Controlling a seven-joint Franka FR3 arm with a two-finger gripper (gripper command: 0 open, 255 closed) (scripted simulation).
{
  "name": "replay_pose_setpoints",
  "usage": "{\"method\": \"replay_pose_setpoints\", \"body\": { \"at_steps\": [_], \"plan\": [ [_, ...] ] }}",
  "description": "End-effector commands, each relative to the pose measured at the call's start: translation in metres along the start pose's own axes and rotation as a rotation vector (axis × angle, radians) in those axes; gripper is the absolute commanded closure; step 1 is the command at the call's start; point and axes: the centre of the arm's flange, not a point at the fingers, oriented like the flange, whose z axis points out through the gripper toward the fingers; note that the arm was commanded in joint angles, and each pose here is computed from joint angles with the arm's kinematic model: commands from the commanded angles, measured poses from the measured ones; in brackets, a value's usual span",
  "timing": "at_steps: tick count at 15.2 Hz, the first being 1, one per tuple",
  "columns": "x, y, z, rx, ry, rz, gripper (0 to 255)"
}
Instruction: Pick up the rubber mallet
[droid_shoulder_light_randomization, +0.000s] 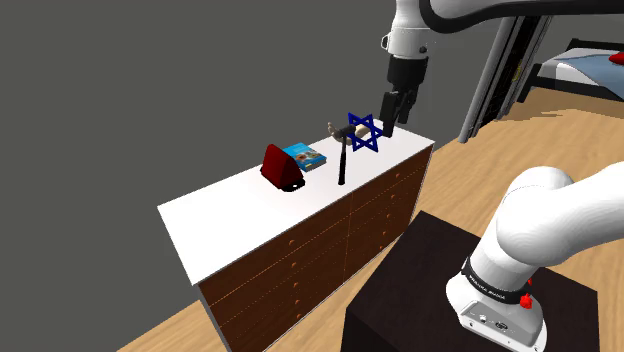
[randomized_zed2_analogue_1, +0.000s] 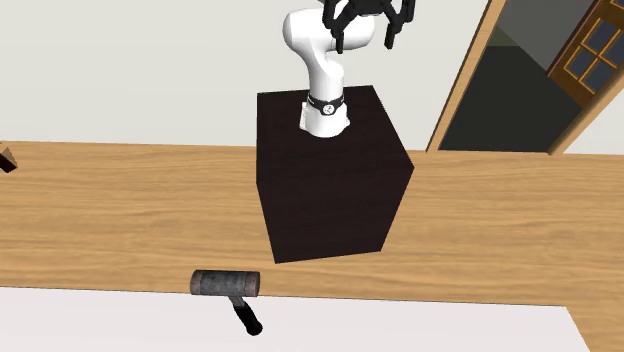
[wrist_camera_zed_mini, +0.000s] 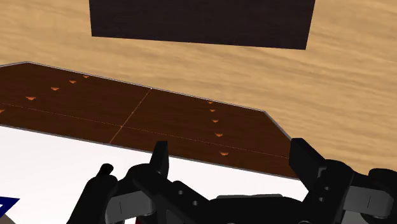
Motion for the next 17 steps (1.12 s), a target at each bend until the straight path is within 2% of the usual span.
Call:
{"method": "replay_pose_setpoints", "body": {
  "at_steps": [1,9,17],
  "plan": [
    [0.000,0.000,0.000,0.000,0.000,0.000,0],
    [0.034,0.090,0.039,-0.010,0.005,-0.301,0],
    [0.093,0.166,0.077,-0.019,0.010,-0.602,0]
  ]
}}
